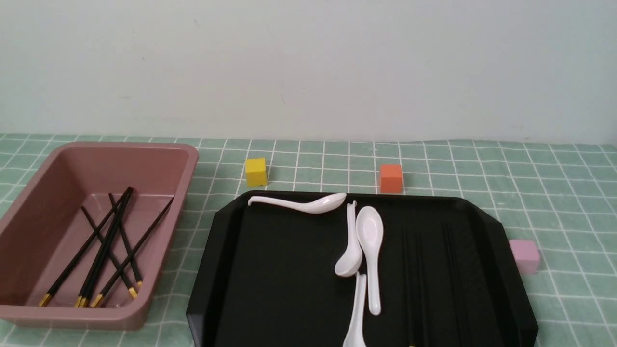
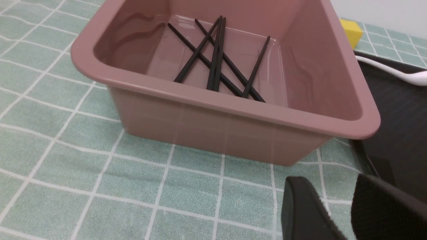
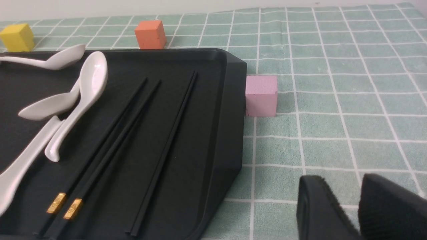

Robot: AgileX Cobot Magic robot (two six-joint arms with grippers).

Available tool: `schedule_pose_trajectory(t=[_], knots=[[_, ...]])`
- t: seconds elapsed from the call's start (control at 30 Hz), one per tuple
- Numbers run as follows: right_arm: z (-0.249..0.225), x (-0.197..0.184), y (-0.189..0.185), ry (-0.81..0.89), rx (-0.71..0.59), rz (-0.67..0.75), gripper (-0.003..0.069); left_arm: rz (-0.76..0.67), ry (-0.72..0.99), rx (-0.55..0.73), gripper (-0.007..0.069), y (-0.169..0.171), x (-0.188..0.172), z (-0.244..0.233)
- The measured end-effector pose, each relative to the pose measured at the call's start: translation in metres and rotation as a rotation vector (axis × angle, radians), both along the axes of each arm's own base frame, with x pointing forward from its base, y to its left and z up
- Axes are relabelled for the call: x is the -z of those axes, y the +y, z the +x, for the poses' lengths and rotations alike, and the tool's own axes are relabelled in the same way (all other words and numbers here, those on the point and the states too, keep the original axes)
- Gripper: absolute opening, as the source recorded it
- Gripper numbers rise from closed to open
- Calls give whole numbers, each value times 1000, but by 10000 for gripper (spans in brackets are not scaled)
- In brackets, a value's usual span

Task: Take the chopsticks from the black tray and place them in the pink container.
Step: 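Move the gripper over the chopsticks on the black tray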

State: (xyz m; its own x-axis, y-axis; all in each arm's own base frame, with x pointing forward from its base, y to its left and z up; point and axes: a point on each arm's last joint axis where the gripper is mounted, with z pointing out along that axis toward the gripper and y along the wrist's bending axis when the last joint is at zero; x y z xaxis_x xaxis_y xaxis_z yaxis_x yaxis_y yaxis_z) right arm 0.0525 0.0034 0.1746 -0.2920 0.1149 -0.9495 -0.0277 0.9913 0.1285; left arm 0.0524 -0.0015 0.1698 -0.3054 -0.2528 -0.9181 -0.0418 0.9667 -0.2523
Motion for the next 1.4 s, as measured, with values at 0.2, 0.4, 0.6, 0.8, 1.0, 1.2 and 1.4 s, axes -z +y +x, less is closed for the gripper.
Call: schedule_pose_trajectory(t=[0.2, 0.4, 0.6, 0.8, 1.0, 1.2, 1.4], knots=[[0, 0, 0, 0, 0, 0, 223, 0, 0, 0, 239, 0, 0, 0], [0, 0, 0, 0, 0, 0, 230, 0, 0, 0, 239, 0, 0, 0], [0, 0, 0, 0, 0, 0, 232, 0, 0, 0, 239, 0, 0, 0], [0, 0, 0, 0, 0, 0, 237, 0, 0, 0, 239, 0, 0, 0], [0, 0, 0, 0, 0, 0, 239, 0, 0, 0, 239, 0, 0, 0], [0, 0, 0, 0, 0, 0, 239, 0, 0, 0, 239, 0, 0, 0], [0, 0, 0, -1, -1, 7, 239, 0, 0, 0, 239, 0, 0, 0]])
